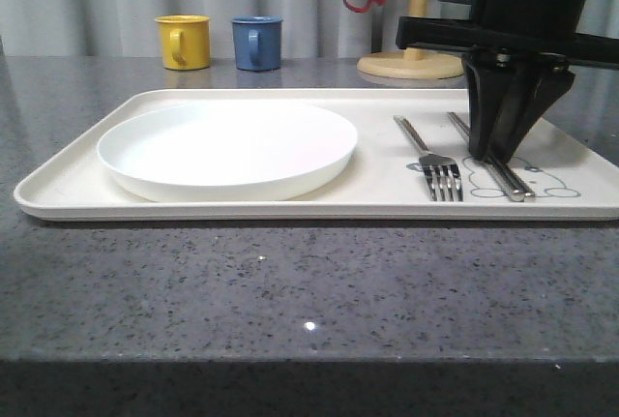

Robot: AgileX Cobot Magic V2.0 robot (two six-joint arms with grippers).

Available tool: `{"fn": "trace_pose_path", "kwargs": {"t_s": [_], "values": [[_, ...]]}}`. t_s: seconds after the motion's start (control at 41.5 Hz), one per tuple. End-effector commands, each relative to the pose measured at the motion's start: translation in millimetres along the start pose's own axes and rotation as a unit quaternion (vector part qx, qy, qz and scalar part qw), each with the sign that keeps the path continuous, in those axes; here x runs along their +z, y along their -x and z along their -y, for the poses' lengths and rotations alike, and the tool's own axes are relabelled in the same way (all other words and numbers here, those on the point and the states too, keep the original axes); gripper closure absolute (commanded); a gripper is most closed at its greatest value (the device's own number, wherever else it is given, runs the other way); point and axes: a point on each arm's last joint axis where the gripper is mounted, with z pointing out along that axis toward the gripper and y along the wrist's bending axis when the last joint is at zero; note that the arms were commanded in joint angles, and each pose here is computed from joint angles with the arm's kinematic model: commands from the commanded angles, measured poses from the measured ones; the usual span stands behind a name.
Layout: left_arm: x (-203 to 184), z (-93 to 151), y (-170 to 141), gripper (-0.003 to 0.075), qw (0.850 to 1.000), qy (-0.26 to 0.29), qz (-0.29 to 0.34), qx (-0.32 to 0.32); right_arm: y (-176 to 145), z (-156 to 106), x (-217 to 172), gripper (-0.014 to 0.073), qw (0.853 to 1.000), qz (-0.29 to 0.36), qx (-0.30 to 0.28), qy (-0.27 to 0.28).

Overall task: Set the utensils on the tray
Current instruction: 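Place the chopsticks on the tray beside the fork, release, then grasp the steel spoon with the right gripper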

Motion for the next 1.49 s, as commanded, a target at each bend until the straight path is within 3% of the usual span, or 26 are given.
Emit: {"fn": "trace_pose_path", "kwargs": {"t_s": [0.0,0.12,0.458,0.699,1.157,1.47], "values": [[-6.6,-0.3,13.4,0.0502,0.999,0.004,0.05,-0.005,-0.1,-0.9,-20.9,0.0405,0.999,0.03,-0.01,0.004],[-6.6,-0.3,13.4,0.0502,0.999,0.004,0.05,-0.005,-0.2,-0.3,-24.2,0.0312,0.999,0.037,-0.02,0.002],[-6.6,-0.3,13.4,0.0502,0.999,0.004,0.05,-0.005,-21.5,11.6,-93.6,0.0318,0.986,0.127,-0.105,-0.019],[-6.6,-0.3,13.4,0.0502,0.999,0.004,0.05,-0.005,-28.7,66.4,-128.1,0.0318,0.982,0.143,-0.08,-0.096],[-6.6,-0.3,13.4,0.0502,0.999,0.004,0.05,-0.005,-8.9,160.3,-124.1,0.0318,0.987,0.087,-0.036,-0.128],[-6.6,-0.3,13.4,0.0502,0.999,0.004,0.05,-0.005,10.9,183.8,-89.4,0.0318,0.994,0.03,-0.038,-0.1]]}}
